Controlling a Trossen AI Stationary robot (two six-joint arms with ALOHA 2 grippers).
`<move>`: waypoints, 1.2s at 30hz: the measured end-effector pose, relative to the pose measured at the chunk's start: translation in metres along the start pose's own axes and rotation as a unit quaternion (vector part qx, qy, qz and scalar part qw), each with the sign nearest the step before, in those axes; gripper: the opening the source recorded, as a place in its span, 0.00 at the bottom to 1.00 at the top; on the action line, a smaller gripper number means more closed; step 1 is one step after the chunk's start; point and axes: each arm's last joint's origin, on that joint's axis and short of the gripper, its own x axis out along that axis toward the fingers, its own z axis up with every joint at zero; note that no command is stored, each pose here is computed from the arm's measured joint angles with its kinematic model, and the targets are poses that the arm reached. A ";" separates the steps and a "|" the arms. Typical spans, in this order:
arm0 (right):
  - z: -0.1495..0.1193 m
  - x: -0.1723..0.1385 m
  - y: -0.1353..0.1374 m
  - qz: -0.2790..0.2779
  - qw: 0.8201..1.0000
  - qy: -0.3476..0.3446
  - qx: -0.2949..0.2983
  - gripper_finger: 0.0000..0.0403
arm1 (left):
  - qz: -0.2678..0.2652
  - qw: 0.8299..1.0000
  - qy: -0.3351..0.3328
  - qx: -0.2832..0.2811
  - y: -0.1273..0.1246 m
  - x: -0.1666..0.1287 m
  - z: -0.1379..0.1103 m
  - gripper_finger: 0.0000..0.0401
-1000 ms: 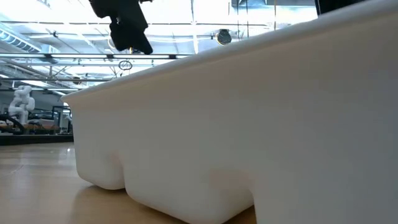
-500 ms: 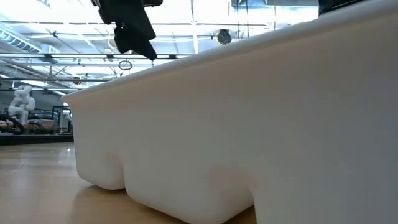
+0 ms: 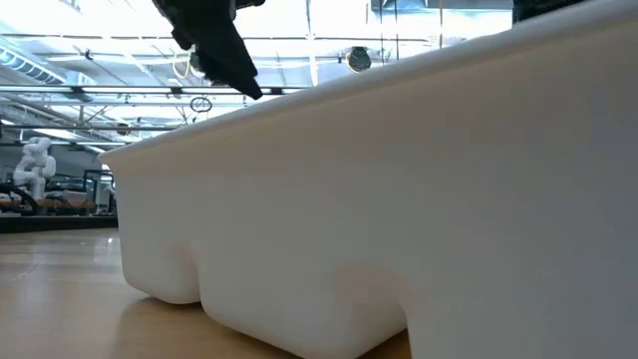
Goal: Sort silverware
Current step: Put the gold spoon into the silverware tray
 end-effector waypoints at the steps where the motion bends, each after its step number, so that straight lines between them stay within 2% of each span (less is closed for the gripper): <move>1: 0.001 -0.001 0.002 0.003 1.000 -0.001 -0.001 0.49 | 0.012 1.000 -0.004 0.025 -0.001 0.002 0.000 0.59; 7: 0.010 -0.010 0.017 0.008 1.000 -0.007 -0.025 0.56 | 0.083 0.979 -0.017 0.183 -0.008 0.025 0.003 0.59; 11: 0.017 -0.023 0.031 -0.008 0.998 -0.004 -0.063 0.57 | 0.088 0.967 -0.019 0.240 -0.017 0.059 0.002 0.59; 16: 0.024 -0.046 0.041 -0.076 0.993 -0.001 -0.095 0.57 | 0.100 0.955 -0.008 0.278 -0.022 0.103 -0.008 0.59; 20: 0.029 -0.064 0.049 -0.109 0.988 -0.007 -0.107 0.57 | 0.099 0.944 0.022 0.314 -0.023 0.133 -0.022 0.59; 26: 0.033 -0.075 0.053 -0.126 0.986 -0.019 -0.111 0.57 | 0.095 0.927 0.019 0.362 -0.029 0.166 -0.035 0.59; 31: 0.033 -0.075 0.052 -0.132 0.986 -0.019 -0.097 0.57 | 0.099 0.927 -0.015 0.361 -0.032 0.181 -0.036 0.58; 33: 0.033 -0.075 0.052 -0.132 0.987 -0.019 -0.090 0.57 | 0.100 0.925 -0.023 0.366 -0.032 0.186 -0.037 0.55; 36: 0.032 -0.075 0.052 -0.131 0.988 -0.021 -0.081 0.57 | 0.100 0.922 -0.033 0.373 -0.032 0.195 -0.040 0.42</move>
